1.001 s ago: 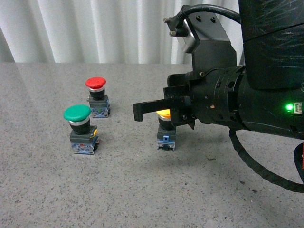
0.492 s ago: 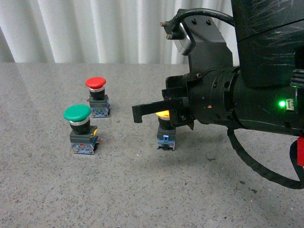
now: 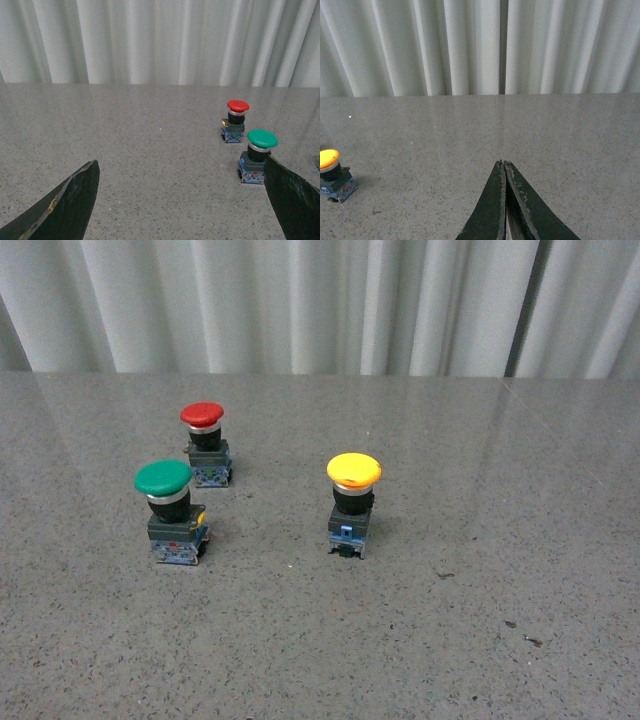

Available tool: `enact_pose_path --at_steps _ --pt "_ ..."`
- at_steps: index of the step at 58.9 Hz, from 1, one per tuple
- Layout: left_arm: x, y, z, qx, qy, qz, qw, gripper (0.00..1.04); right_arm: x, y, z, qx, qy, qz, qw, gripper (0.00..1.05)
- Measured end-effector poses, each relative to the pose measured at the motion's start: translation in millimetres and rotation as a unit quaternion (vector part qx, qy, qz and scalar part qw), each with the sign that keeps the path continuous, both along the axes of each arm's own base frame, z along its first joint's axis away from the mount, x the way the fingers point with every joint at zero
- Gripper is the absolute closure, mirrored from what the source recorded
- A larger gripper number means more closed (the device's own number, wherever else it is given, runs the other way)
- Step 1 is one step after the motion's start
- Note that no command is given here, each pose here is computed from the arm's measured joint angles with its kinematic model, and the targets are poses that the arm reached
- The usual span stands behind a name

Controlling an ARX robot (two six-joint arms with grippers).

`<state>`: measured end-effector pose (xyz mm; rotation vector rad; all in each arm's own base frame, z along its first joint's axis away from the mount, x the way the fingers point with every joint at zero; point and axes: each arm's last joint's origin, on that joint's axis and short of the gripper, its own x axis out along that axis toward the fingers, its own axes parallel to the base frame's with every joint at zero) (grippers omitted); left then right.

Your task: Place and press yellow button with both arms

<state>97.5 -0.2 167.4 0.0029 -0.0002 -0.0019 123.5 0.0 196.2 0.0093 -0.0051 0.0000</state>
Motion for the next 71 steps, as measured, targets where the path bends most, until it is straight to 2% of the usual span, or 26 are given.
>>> enact_pose_path --at_steps 10,17,22,48,52,54,63,65,66,71 --pt "0 0 0 0.0 0.0 0.0 1.0 0.07 -14 0 -24 -0.001 -0.008 0.0 1.0 1.03" --pt "0 0 0 0.0 0.0 0.0 1.0 0.07 -22 0 -32 -0.001 0.023 0.002 1.0 1.03" --pt "0 0 0 0.0 0.0 0.0 1.0 0.07 -27 0 -26 -0.002 -0.01 0.0 1.0 1.03" --pt "0 0 0 0.0 0.0 0.0 1.0 0.07 -26 0 -29 -0.002 0.001 0.0 1.0 1.03" --pt "0 0 0 0.0 0.0 0.0 1.0 0.07 -26 0 -29 -0.002 0.001 0.0 1.0 0.91" --pt "0 0 0 0.0 0.0 0.0 1.0 0.07 -26 0 -29 -0.002 0.001 0.0 1.0 0.82" --pt "0 0 0 0.0 0.0 0.0 1.0 0.07 -26 0 -29 -0.002 0.001 0.0 1.0 0.58" --pt "0 0 0 0.0 0.0 0.0 1.0 0.07 -26 0 -29 -0.002 0.001 0.0 1.0 0.49" --pt "0 0 0 0.0 0.0 0.0 1.0 0.07 -26 0 -29 -0.002 0.001 0.0 1.0 0.34" --pt "0 0 0 0.0 0.0 0.0 1.0 0.07 -26 0 -29 -0.002 0.001 0.0 1.0 0.21"
